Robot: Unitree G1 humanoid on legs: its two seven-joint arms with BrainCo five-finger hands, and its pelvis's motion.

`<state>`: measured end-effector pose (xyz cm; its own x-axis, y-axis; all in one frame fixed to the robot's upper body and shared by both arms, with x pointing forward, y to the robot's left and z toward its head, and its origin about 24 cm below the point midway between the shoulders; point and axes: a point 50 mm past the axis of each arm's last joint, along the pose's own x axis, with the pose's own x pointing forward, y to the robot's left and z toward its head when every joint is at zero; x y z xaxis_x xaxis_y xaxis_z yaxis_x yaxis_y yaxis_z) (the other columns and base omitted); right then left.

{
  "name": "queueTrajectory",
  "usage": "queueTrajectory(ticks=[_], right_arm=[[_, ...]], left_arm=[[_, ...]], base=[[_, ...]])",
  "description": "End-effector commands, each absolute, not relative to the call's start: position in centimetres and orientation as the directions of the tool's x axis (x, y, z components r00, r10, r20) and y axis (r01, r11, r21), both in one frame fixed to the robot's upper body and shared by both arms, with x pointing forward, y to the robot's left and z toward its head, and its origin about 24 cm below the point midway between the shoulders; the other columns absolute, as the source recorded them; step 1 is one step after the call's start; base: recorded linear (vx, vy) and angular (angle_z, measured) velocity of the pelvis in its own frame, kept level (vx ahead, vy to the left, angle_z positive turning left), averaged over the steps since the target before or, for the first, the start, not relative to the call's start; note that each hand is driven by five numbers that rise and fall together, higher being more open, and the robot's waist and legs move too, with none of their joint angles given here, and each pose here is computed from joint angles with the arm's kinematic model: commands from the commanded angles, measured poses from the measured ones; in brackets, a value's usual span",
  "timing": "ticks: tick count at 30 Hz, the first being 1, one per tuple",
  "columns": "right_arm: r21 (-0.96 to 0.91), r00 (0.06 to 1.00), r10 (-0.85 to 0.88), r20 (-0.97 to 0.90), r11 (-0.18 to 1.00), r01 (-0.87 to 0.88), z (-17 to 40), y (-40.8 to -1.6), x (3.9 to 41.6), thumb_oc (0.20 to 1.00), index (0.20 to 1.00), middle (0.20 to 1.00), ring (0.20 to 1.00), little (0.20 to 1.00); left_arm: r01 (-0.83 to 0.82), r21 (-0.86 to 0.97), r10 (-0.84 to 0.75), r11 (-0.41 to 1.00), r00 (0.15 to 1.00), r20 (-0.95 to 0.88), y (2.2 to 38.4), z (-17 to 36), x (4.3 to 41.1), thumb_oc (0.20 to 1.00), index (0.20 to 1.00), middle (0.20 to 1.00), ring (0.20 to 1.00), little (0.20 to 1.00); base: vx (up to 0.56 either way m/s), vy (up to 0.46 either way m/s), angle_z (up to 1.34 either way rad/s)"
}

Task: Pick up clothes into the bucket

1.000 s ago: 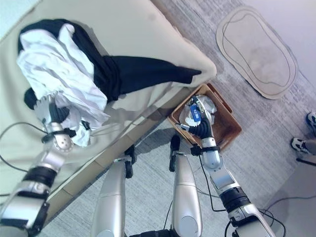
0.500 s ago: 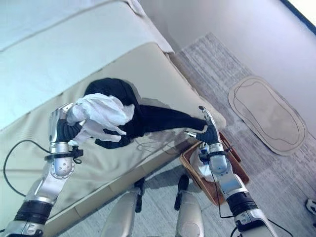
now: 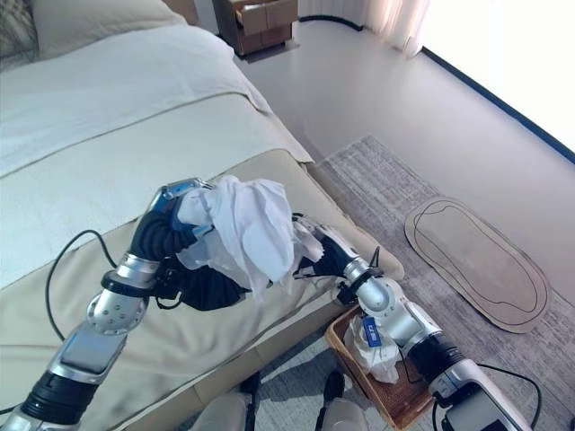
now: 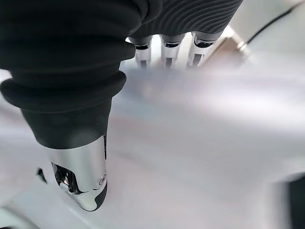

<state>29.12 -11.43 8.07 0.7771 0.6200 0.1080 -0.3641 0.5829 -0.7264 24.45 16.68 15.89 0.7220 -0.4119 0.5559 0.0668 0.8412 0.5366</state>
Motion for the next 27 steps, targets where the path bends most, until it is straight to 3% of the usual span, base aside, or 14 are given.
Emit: queueTrajectory(ticks=[1,7,17,18,19,27], right_arm=[[-0.607,0.670,0.711,0.211,0.633,-0.481,9.3,-8.2,27.5,1.000,1.000,1.000,1.000,1.000],[-0.507,0.614,0.760,0.214,0.624,-0.595,8.8,-5.1,26.5,1.000,1.000,1.000,1.000,1.000],[-0.307,0.628,0.740,0.241,0.672,-0.674,8.3,-3.2,25.9,1.000,1.000,1.000,1.000,1.000],[-0.300,0.627,0.740,0.243,0.672,-0.677,8.3,-3.1,25.8,0.724,0.724,0.724,0.724,0.724],[-0.292,0.627,0.739,0.246,0.673,-0.679,8.4,-3.1,25.8,0.200,0.200,0.200,0.200,0.200],[-0.215,0.683,0.699,0.211,0.715,-0.666,7.1,-3.6,25.9,0.200,0.200,0.200,0.200,0.200]], left_arm=[[0.130,0.476,-0.451,0.870,0.602,0.659,15.4,18.4,23.4,0.200,0.200,0.200,0.200,0.200],[0.239,0.429,-0.481,0.871,0.587,0.651,14.2,18.2,23.0,0.200,0.200,0.200,0.200,0.200],[0.360,0.345,-0.499,0.867,0.608,0.618,12.6,16.9,22.8,0.200,0.200,0.200,0.200,0.200],[0.370,0.339,-0.501,0.865,0.609,0.615,12.5,16.8,22.8,0.200,0.200,0.200,0.200,0.200],[0.383,0.326,-0.502,0.864,0.610,0.613,12.4,16.7,22.8,0.200,0.200,0.200,0.200,0.200],[0.368,0.313,-0.482,0.876,0.627,0.611,12.6,16.5,22.8,0.200,0.200,0.200,0.200,0.200]], base=[[0.04,-0.020,-0.01],[0.01,-0.003,0.00],[0.00,0.000,0.00],[0.00,0.000,0.00],[0.00,0.000,0.00],[0.00,0.000,0.00]])
